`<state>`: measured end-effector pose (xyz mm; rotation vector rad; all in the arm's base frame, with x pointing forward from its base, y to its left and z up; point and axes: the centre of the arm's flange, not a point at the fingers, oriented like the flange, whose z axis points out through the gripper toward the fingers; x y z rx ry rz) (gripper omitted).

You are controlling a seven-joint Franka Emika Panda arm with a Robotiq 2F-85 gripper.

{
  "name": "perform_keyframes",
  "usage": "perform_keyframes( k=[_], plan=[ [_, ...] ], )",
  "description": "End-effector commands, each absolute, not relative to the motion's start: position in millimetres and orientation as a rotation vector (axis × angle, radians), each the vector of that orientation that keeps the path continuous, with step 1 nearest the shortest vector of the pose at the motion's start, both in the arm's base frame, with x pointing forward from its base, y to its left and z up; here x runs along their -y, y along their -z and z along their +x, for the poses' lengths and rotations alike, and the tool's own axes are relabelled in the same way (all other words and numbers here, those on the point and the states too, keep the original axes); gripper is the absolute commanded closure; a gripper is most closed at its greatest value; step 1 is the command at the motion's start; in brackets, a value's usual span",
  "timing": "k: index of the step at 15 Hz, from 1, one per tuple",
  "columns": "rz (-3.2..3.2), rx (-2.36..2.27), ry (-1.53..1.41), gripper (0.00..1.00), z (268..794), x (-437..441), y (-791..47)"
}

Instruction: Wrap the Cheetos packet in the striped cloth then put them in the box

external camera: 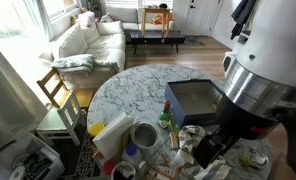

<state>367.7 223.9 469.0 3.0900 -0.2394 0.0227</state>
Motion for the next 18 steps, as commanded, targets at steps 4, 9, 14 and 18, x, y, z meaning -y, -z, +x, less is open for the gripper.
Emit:
perform_keyframes(
  k=[4, 9, 14, 18],
  plan=[
    [3.047, 0.689, 0.122, 0.0, 397, -200, -404],
    [2.967, 1.049, 0.175, 0.0, 409, -188, -330],
    [2.903, 1.403, 0.059, 0.0, 420, -175, -282],
    [2.803, 1.649, 0.046, 0.0, 424, -170, -256]
  ],
)
